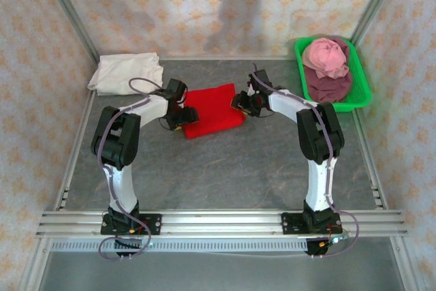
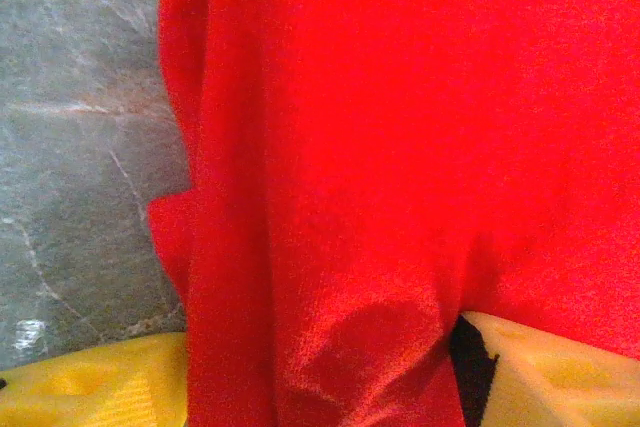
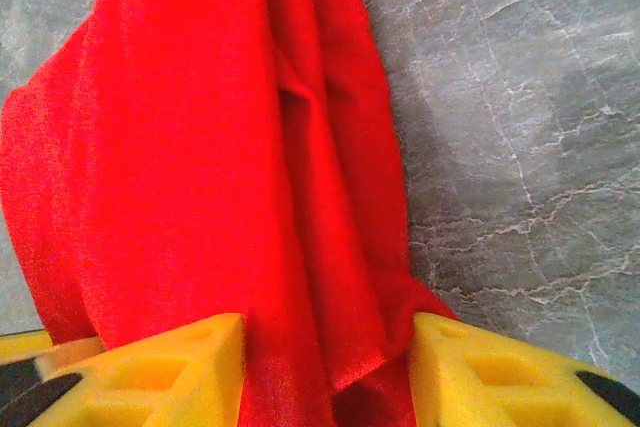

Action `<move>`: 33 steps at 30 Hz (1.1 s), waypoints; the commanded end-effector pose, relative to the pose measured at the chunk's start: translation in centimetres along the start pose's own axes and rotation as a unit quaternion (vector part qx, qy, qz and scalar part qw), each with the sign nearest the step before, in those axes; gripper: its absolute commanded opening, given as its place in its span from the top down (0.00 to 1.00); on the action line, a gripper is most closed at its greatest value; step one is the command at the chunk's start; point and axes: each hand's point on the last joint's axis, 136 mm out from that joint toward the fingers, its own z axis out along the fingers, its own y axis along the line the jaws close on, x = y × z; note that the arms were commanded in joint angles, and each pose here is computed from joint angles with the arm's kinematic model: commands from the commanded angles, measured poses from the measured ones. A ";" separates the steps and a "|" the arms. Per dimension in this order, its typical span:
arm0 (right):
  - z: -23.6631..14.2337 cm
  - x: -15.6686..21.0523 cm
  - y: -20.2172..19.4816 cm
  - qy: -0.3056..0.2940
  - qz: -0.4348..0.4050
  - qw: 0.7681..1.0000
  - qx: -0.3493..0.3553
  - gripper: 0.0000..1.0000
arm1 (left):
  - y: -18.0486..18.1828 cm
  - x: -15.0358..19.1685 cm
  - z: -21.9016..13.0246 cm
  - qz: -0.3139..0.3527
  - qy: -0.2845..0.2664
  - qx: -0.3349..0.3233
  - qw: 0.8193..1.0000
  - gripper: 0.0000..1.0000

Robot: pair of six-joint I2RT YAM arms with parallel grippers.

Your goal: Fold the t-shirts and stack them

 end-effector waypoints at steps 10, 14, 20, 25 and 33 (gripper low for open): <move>2.3 1.6 0.1 0.009 0.010 0.999 -0.045 0.59 | -6.8 -3.0 5.0 0.031 -0.031 0.107 0.993 0.73; 2.8 1.9 0.2 0.011 0.009 0.999 -0.050 0.60 | -9.2 -3.6 4.9 0.050 -0.038 0.135 0.989 0.87; 3.0 1.7 0.5 0.006 0.011 0.998 -0.059 0.60 | -9.9 -4.5 4.9 0.057 -0.041 0.141 0.987 1.00; 0.6 0.8 1.2 -0.016 -0.005 0.998 -0.058 0.59 | -6.8 -7.2 3.5 0.066 -0.069 0.090 0.991 1.00; -5.3 -1.0 3.8 -0.090 -0.047 0.992 -0.072 0.32 | -3.7 -15.1 -3.1 0.200 -0.125 -0.055 0.970 1.00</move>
